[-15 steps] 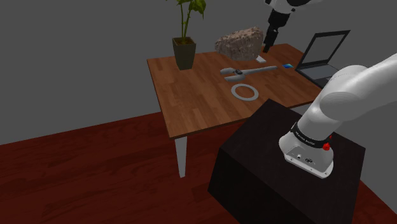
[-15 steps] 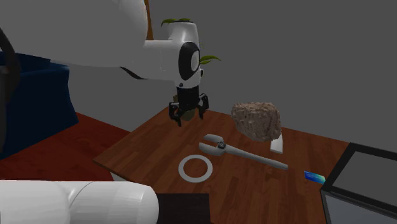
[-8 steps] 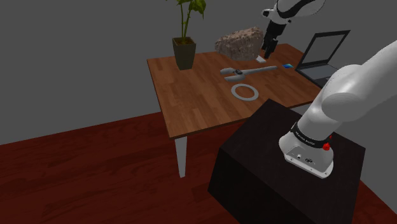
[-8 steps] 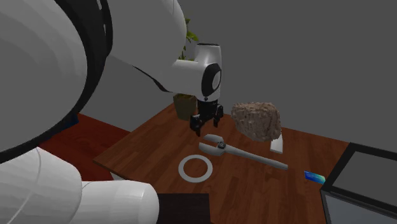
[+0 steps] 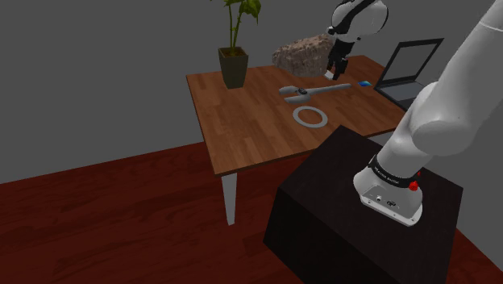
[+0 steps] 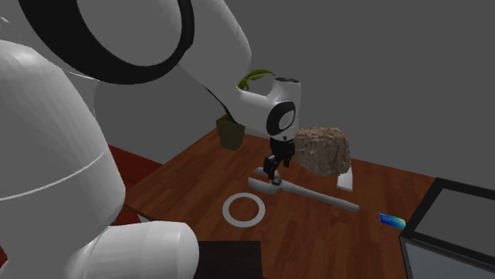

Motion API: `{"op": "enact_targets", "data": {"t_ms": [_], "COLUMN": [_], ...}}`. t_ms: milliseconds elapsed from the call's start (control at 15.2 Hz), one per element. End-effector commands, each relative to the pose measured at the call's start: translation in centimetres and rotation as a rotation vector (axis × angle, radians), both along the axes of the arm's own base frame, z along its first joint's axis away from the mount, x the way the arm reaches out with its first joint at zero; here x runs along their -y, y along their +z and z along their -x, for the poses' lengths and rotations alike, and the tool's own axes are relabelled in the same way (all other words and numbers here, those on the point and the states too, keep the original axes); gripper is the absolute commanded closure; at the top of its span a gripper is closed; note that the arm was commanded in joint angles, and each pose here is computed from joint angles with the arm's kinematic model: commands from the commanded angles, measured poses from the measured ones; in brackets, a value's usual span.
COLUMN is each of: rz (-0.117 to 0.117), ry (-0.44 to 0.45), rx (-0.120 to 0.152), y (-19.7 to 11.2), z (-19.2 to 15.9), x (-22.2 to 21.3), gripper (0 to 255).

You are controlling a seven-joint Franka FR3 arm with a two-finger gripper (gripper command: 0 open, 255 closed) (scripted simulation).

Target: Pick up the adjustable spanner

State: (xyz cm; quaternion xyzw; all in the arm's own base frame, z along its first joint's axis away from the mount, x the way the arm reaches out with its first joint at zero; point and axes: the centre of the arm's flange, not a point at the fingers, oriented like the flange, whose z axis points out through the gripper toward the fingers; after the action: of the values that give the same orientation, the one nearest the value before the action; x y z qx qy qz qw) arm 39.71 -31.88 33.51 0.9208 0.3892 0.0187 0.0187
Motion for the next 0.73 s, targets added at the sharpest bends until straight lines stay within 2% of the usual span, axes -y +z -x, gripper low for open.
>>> {"op": "enact_targets", "data": {"t_ms": [0,660], "rz": [0.000,0.003], "ry": [0.050,0.274], "rx": [-0.005,-0.041], "y": [-1.6,-10.1], "z": [-0.8,-7.1], "x": [1.8,10.1], "gripper": [0,0]}}
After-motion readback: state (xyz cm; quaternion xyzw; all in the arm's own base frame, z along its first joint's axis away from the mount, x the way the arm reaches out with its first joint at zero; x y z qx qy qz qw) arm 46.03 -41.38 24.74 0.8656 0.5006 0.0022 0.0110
